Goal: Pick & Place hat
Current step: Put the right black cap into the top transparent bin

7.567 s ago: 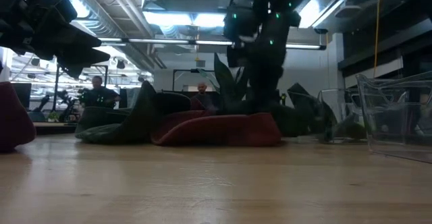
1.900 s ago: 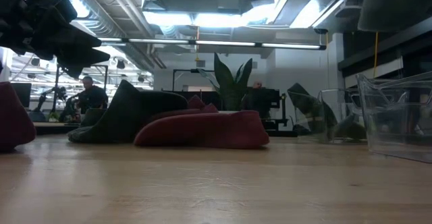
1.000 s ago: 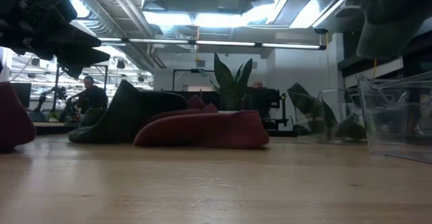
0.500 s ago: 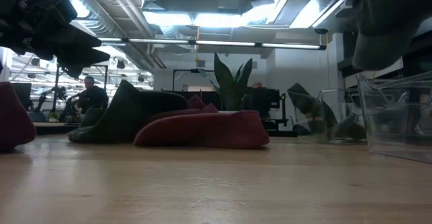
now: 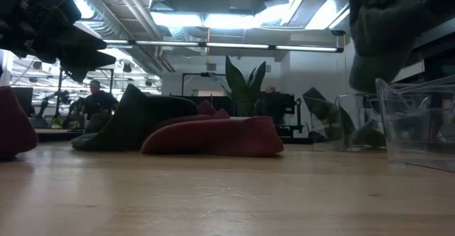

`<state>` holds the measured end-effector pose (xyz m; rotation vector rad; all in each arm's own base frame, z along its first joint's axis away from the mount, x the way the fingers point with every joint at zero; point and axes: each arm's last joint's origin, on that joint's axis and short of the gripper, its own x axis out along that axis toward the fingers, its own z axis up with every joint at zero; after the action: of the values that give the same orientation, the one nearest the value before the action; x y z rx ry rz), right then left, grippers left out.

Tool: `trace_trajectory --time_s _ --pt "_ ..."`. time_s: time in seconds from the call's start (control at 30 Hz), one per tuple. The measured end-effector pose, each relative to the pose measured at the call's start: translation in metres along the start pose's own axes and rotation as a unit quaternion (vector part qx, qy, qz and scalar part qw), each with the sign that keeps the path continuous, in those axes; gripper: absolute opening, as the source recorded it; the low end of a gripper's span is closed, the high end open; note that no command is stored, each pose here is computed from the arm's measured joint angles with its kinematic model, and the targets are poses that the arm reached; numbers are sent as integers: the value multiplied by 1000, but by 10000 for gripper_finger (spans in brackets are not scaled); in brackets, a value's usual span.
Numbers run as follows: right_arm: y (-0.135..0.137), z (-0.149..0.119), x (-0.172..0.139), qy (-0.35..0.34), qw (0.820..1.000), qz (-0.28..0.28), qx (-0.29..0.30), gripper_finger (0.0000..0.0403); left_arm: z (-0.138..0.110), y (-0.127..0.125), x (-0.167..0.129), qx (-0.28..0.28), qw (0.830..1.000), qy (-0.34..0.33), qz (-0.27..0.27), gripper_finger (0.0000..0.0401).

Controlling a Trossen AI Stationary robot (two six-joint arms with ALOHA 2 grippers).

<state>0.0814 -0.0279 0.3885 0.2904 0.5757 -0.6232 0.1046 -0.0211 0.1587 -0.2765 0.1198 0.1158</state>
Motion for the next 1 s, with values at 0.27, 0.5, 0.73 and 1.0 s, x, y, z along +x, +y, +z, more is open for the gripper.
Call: trace_trajectory --time_s 0.27,0.5,0.73,1.0 --pt "-1 -10 17 11 998 -56 -7 8 0 0 0 0 1000 0 0 190" --pt "-2 -23 34 35 995 -91 -7 8 0 0 0 0 1000 0 0 190" --pt "-6 -37 51 69 990 -121 -14 8 0 0 0 0 1000 0 0 191" --pt "-10 -33 50 60 983 -170 -33 8 0 0 0 0 1000 0 0 191"
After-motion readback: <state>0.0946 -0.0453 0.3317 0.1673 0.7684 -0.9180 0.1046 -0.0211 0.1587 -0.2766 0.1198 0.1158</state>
